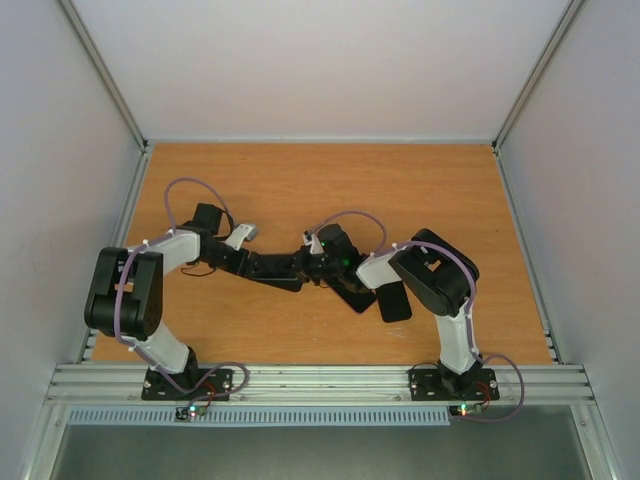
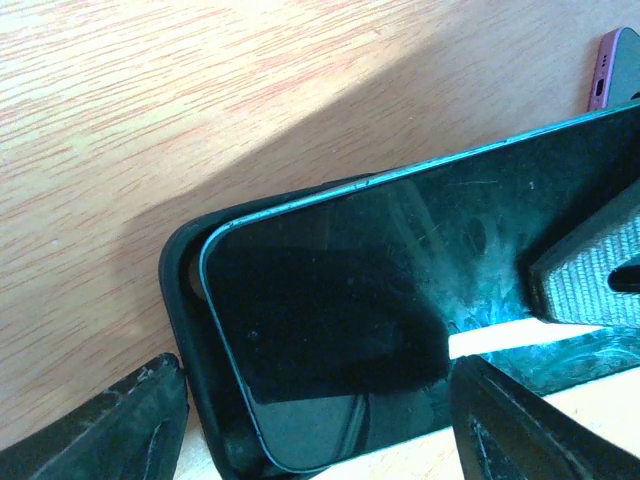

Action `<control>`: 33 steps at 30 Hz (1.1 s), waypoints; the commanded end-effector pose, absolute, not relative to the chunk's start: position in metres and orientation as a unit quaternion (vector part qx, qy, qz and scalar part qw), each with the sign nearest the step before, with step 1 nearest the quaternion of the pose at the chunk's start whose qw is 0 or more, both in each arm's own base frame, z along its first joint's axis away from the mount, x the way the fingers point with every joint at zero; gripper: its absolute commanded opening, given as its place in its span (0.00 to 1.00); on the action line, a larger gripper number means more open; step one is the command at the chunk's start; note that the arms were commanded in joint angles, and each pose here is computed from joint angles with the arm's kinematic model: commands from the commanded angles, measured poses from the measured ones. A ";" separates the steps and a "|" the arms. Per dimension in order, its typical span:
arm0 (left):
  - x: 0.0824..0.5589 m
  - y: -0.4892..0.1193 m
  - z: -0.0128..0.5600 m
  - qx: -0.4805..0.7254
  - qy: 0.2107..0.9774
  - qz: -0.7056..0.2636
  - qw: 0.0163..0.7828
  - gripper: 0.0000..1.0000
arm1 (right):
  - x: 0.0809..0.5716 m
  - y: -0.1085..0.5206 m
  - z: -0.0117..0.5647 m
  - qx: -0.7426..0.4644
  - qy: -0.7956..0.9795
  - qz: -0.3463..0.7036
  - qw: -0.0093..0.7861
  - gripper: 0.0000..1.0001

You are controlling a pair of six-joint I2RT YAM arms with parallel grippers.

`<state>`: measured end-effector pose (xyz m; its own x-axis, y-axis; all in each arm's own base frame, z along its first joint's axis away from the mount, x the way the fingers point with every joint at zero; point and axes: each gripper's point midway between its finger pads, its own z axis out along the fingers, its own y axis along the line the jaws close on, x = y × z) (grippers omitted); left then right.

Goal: Put the phone into the phone case

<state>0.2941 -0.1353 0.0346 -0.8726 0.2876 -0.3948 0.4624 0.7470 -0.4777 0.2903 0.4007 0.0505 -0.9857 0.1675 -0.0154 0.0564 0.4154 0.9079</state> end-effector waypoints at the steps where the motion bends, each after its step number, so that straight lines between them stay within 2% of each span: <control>1: 0.293 -0.139 0.042 0.212 0.917 -0.296 0.163 0.71 | 0.296 0.397 0.059 0.121 0.824 0.548 0.074 0.01; 23: 0.293 -0.139 0.036 0.214 0.919 -0.293 0.156 0.71 | 0.297 0.419 0.055 0.135 0.800 0.577 0.095 0.01; 33: 0.293 -0.139 0.034 0.213 0.919 -0.294 0.151 0.71 | 0.291 0.440 0.033 0.128 0.803 0.578 0.068 0.01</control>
